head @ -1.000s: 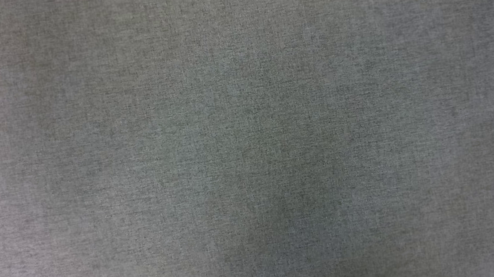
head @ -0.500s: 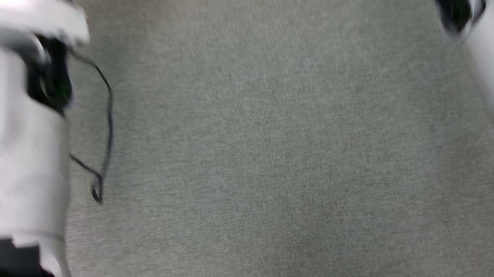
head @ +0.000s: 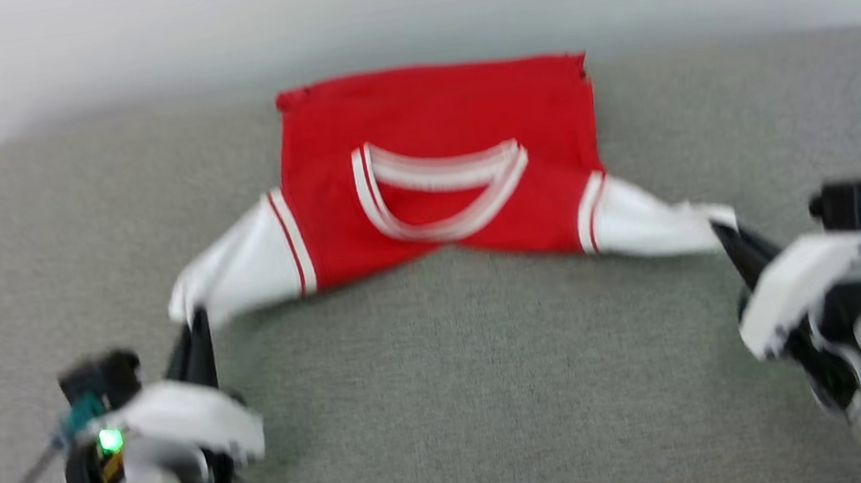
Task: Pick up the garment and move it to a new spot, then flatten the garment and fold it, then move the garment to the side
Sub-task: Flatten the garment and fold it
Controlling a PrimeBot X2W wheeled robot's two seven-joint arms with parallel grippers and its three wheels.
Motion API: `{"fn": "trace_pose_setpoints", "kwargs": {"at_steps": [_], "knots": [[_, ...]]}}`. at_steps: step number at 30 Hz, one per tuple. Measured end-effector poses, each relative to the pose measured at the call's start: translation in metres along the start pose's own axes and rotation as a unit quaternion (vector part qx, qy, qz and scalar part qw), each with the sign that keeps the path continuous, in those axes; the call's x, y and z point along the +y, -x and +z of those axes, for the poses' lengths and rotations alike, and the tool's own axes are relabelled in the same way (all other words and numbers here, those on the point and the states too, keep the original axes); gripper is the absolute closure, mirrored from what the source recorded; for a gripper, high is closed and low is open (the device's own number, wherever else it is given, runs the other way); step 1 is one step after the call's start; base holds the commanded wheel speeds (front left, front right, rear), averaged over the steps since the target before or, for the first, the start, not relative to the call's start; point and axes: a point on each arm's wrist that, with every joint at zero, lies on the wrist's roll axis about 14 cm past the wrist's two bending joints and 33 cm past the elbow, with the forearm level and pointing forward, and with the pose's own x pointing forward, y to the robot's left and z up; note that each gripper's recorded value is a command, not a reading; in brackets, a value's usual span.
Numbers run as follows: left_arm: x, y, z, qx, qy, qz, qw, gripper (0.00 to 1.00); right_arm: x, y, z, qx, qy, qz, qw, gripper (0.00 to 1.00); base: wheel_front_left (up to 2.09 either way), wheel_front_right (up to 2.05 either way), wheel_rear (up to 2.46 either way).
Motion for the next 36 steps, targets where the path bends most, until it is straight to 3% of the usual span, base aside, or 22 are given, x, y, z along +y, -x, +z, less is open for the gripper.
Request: {"fn": "trace_pose_setpoints", "kwargs": {"at_steps": [9,20,21,22,28,33,36], "knots": [[0.015,0.099,-0.033,0.041,-0.008,0.037,0.998,1.0,-0.018,0.097,-0.066,0.05,-0.051,-0.033,0.997,1.0,0.0,0.0,0.0],[0.029,0.16,-0.046,0.076,-0.005,0.083,0.994,1.0,-0.004,0.174,-0.131,0.157,-0.059,-0.072,0.983,1.0,0.0,0.0,0.0],[0.028,0.16,-0.044,0.074,-0.006,0.084,0.994,1.0,-0.003,0.177,-0.132,0.161,-0.058,-0.075,0.982,0.66,0.0,0.0,0.0],[0.027,0.16,-0.042,0.071,-0.008,0.083,0.994,1.0,-0.003,0.179,-0.131,0.163,-0.055,-0.079,0.982,0.0,0.0,0.0,0.0],[0.013,0.152,-0.028,0.044,-0.022,0.058,0.997,1.0,-0.004,0.164,-0.091,0.102,-0.043,-0.083,0.99,0.0,0.0,0.0,0.0],[0.0,0.14,-0.009,0.014,-0.03,0.041,0.999,1.0,-0.014,0.126,-0.027,-0.001,-0.046,-0.09,0.995,0.0,0.0,0.0,0.0],[-0.009,0.13,0.003,-0.004,-0.031,0.028,0.999,1.0,-0.017,0.093,0.001,-0.026,-0.054,-0.088,0.994,0.0,0.0,0.0,0.0]]}}
